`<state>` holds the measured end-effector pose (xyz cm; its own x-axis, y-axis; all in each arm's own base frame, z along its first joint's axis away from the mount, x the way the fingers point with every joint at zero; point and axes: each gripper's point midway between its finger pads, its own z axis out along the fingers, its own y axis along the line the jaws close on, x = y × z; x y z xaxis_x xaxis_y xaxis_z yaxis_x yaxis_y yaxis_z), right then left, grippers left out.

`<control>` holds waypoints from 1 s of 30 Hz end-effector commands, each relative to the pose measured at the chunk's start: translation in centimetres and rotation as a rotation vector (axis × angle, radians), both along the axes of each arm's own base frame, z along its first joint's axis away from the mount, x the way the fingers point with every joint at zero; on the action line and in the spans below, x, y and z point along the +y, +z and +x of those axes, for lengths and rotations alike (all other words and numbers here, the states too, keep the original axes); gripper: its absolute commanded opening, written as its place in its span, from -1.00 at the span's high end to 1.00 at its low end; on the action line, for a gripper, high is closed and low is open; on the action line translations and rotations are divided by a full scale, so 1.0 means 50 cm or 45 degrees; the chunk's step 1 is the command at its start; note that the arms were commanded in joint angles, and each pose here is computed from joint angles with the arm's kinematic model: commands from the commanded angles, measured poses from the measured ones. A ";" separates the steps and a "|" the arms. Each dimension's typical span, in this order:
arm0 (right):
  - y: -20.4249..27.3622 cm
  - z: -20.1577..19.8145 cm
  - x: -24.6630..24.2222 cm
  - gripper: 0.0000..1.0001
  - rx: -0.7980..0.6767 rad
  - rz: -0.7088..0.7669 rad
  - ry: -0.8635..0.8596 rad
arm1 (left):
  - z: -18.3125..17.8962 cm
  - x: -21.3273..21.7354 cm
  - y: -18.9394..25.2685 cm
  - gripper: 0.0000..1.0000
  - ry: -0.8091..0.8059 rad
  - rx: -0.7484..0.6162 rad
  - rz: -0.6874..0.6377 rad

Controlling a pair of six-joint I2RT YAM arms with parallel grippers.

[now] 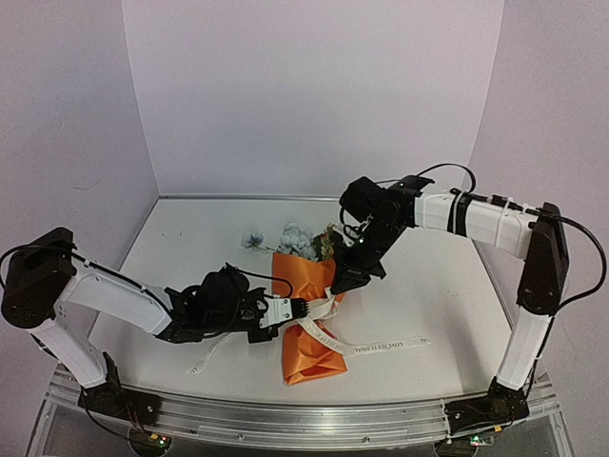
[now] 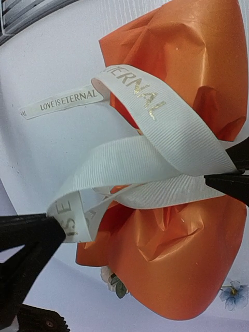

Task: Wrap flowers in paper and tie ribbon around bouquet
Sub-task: Cross the half-tied ribbon over the folded bouquet.

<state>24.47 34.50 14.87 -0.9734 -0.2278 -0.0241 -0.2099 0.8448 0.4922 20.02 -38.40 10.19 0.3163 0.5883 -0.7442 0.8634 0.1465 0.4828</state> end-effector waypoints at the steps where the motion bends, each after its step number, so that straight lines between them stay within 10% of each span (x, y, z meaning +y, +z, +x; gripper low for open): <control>1: 0.016 0.032 0.010 1.00 -0.007 0.007 -0.046 | -0.015 0.001 0.025 0.90 0.017 0.002 -0.032; 15: 0.017 0.071 0.043 1.00 0.035 0.036 -0.117 | -0.058 -0.039 0.024 0.76 0.006 0.003 -0.007; 22: 0.021 0.059 0.043 1.00 0.060 0.052 -0.108 | -0.062 -0.075 0.057 0.15 0.048 0.026 -0.135; 30: 0.034 0.045 0.045 1.00 0.076 0.078 -0.098 | -0.070 -0.044 0.124 -0.05 0.118 0.126 -0.321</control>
<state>27.06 36.50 14.79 -0.9883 -0.1483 0.0364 -0.1077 0.8459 0.5223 16.55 -40.77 11.83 0.2322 0.5373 -0.8108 0.8812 0.2366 0.4092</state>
